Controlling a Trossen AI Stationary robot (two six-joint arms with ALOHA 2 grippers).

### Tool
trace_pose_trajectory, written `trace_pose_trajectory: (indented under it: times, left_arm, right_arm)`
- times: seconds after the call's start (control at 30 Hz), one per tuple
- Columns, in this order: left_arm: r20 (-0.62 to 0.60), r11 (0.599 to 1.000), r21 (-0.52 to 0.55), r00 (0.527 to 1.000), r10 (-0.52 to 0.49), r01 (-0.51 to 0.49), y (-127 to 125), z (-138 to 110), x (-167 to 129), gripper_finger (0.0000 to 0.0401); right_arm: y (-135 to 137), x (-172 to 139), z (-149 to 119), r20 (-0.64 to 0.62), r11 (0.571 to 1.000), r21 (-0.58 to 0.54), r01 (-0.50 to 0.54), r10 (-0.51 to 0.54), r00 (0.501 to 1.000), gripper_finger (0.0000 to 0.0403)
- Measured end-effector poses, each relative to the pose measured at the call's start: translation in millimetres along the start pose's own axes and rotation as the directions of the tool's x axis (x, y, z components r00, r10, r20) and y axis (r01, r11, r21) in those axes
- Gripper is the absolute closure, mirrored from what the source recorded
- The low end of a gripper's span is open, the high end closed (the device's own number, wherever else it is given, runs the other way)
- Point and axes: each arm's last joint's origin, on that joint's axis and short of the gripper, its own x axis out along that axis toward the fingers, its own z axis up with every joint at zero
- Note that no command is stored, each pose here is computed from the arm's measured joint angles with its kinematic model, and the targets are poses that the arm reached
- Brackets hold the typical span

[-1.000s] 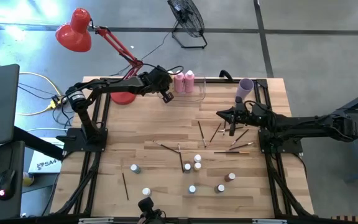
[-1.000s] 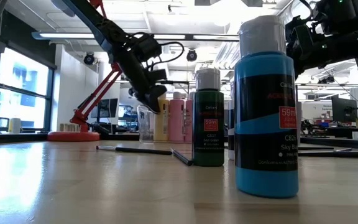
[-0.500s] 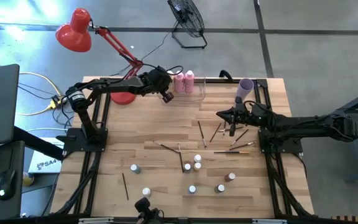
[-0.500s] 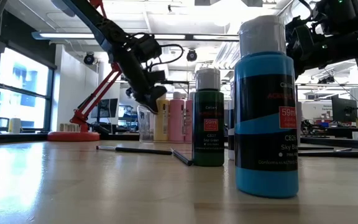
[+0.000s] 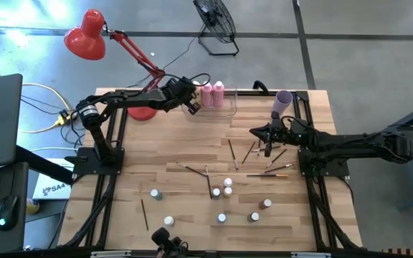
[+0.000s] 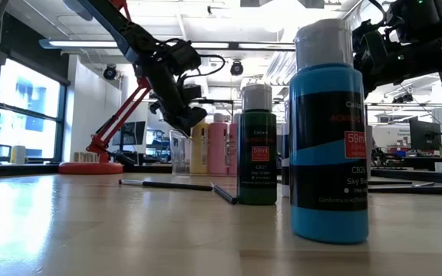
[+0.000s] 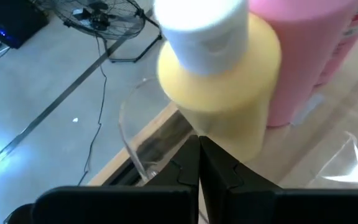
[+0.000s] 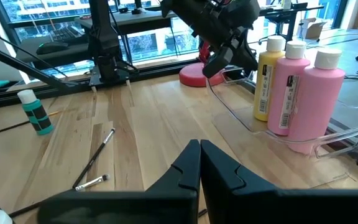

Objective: Pick & Place Paint Supplies
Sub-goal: Adjust the large paint bottles in the transparent bin, then put the black paint brush into the violet cup

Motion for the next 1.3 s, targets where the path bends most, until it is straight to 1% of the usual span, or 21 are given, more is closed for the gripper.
trace_pose_trajectory:
  times: [0.17, 0.27, 0.63, 0.87, 0.93, 1.03, 1.1, 1.2, 1.3]
  left_arm:
    - [0.045, 1.0, -0.017, 0.999, -0.004, 0.004, -0.3, 4.6, 0.1, 0.0401]
    - [0.077, 0.999, -0.029, 0.997, -0.032, 0.035, -1.9, 7.1, 2.1, 0.0401]
    - [0.018, 0.999, -0.006, 0.999, -0.048, 0.048, -2.8, 1.0, 2.3, 0.0401]
    - [0.001, 0.999, 0.001, 0.999, -0.051, 0.051, -2.9, -0.5, 1.3, 0.0401]
    - [-0.023, 0.998, 0.014, 0.998, -0.056, 0.056, -4.4, -1.9, -4.2, 0.0401]
    - [-0.017, 0.997, 0.032, 0.997, -0.075, 0.076, -7.9, 1.3, -19.6, 0.0401]
    - [0.02, 0.994, 0.05, 0.995, -0.097, 0.096, -12.2, 6.5, -32.1, 0.0401]
    - [0.065, 0.979, 0.143, 0.986, -0.153, 0.143, -19.1, 12.4, -52.1, 0.0401]
    - [0.104, 0.942, 0.238, 0.958, -0.266, 0.236, -29.5, 16.8, -70.3, 0.0401]
  right_arm:
    - [0.0, 0.0, 0.0, 0.0, 1.0, 0.0, 0.0, 0.0, 1.0, 0.0401]
    - [0.1, 0.0, 0.0, 0.0, 1.0, 0.0, 0.0, 0.0, 1.0, 0.0401]
    - [0.0, 0.0, 0.0, 0.0, 1.0, 0.0, 0.0, 0.0, 1.0, 0.0401]
    - [-0.1, 0.0, -0.8, -0.009, 1.0, 0.0, 0.001, -0.001, 1.0, 0.0401]
    - [-0.2, 0.0, -2.2, -0.022, 1.0, 0.0, 0.002, -0.002, 1.0, 0.0401]
    - [-0.4, -0.1, -3.4, -0.035, 1.0, -0.002, 0.004, -0.004, 0.999, 0.0401]
    - [-0.3, -0.1, -3.4, -0.035, 1.0, -0.02, 0.002, -0.003, 0.999, 0.0401]
    - [-0.3, -0.1, -3.4, -0.035, 1.0, -0.026, 0.002, -0.003, 0.999, 0.0401]
    - [-0.2, -0.1, -3.4, -0.036, 1.0, -0.026, 0.0, -0.001, 0.999, 0.0401]
